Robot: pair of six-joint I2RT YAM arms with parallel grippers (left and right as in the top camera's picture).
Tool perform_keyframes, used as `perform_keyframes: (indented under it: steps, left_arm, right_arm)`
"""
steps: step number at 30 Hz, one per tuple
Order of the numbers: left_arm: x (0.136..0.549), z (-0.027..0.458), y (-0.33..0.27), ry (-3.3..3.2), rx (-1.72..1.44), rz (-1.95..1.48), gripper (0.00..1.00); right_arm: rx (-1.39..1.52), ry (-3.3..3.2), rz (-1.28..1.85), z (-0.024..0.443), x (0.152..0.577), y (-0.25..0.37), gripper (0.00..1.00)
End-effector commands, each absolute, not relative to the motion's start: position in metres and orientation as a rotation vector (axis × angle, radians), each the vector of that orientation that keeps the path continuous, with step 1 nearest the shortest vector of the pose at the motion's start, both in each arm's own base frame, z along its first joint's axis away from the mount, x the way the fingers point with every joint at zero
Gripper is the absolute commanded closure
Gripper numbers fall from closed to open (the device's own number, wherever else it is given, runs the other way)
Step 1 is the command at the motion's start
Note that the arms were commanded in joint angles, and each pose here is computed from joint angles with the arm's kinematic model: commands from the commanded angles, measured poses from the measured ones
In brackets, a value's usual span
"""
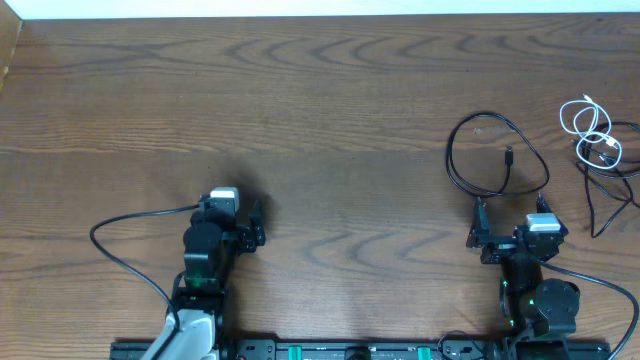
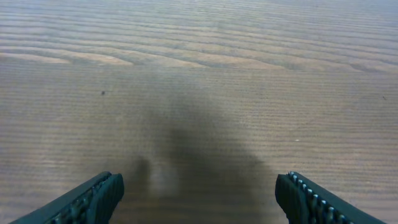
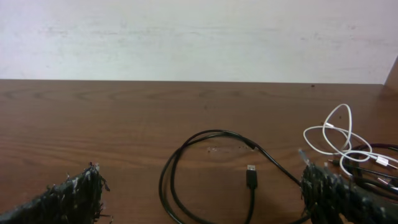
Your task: Untangle cables
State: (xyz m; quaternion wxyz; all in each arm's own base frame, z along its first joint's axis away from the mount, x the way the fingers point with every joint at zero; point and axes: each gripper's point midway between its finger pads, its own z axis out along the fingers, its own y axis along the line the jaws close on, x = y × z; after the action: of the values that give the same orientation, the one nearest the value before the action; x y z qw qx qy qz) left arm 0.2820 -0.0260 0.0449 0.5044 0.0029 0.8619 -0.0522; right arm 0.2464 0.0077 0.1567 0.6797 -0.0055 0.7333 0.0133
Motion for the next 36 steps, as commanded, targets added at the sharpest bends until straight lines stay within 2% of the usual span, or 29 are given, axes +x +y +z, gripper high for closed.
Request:
perform_keyframes:
  steps: [1, 15, 26, 36]
  left_arm:
    - [0.276, 0.045, -0.021, 2.073, 0.006, -0.093, 0.16]
    - [0.267, 0.044, -0.023, 2.097, -0.003, -0.114, 0.16]
    - [0.238, 0.054, -0.021, 2.099, -0.006, -0.115, 0.16]
    - [0.244, 0.122, -0.017, 1.790, 0.016, -0.084, 0.16]
  right_arm:
    - [-0.024, 1.645, 0.021, 0.157, 0.246, 0.007, 0.01]
    - [-0.024, 1.645, 0.020, 0.157, 0.246, 0.007, 0.01]
    - [-0.024, 1.645, 0.021, 0.157, 0.246, 0.007, 0.01]
    - [-0.024, 1.645, 0.021, 0.157, 0.246, 0.007, 0.01]
